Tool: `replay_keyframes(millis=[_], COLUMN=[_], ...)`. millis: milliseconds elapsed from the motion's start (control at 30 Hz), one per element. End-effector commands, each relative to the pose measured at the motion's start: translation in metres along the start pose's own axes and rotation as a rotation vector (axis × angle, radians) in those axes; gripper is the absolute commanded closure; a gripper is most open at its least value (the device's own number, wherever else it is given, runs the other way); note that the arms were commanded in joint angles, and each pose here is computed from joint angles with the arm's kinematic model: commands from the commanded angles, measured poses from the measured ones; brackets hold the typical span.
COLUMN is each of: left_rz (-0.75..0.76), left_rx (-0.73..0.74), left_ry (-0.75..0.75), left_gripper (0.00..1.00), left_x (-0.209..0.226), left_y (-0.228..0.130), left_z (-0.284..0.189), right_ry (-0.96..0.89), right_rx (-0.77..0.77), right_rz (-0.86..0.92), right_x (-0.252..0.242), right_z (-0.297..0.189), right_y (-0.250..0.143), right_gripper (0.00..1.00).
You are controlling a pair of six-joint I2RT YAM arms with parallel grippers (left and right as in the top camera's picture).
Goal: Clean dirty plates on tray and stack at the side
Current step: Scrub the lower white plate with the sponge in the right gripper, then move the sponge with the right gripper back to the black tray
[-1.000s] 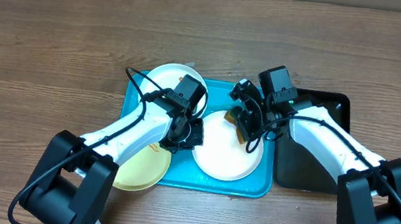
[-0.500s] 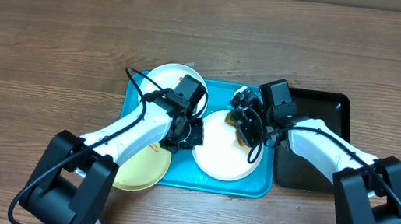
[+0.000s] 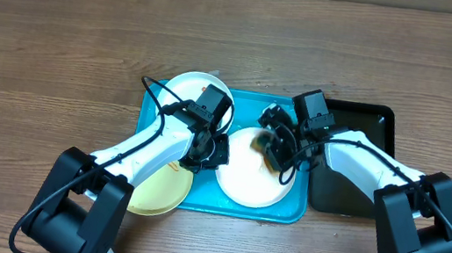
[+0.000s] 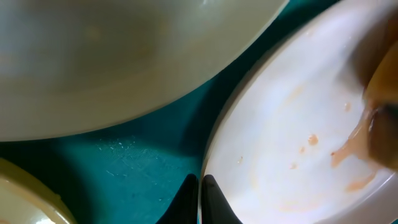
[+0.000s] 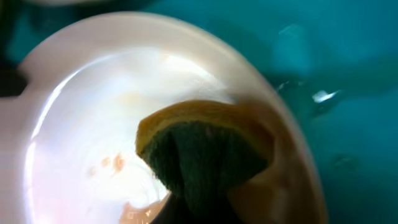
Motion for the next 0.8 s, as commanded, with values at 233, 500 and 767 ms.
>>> replay_keyframes(millis=[233, 500, 767], left_rz=[0.003, 0.003, 0.021], left_rx=[0.008, 0.009, 0.010], left_ry=[-0.003, -0.002, -0.002], left_gripper=[0.96, 0.96, 0.87], left_x=[0.001, 0.001, 0.001], left_y=[-0.001, -0.001, -0.002], left_z=[0.003, 0.003, 0.003], right_ry=[0.279, 0.436, 0.115], right_rx=[0.154, 0.040, 0.040], right_rz=[0.025, 0.050, 0.252], right_x=[0.027, 0.050, 0.004], right_z=[-0.004, -0.045, -0.091], right_y=[-0.013, 0.044, 0.063], right_gripper=[0.94, 0.91, 0.95])
Point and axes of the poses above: each gripper's point midway between its finger pads, its own z axis out along the fingers, its own x axis along the line the jaws close on, y = z × x, the point moved 8 cm from there along -z, back along the fingers, and after that the axes turned 15 degrees about z, right-handed, at the moved point
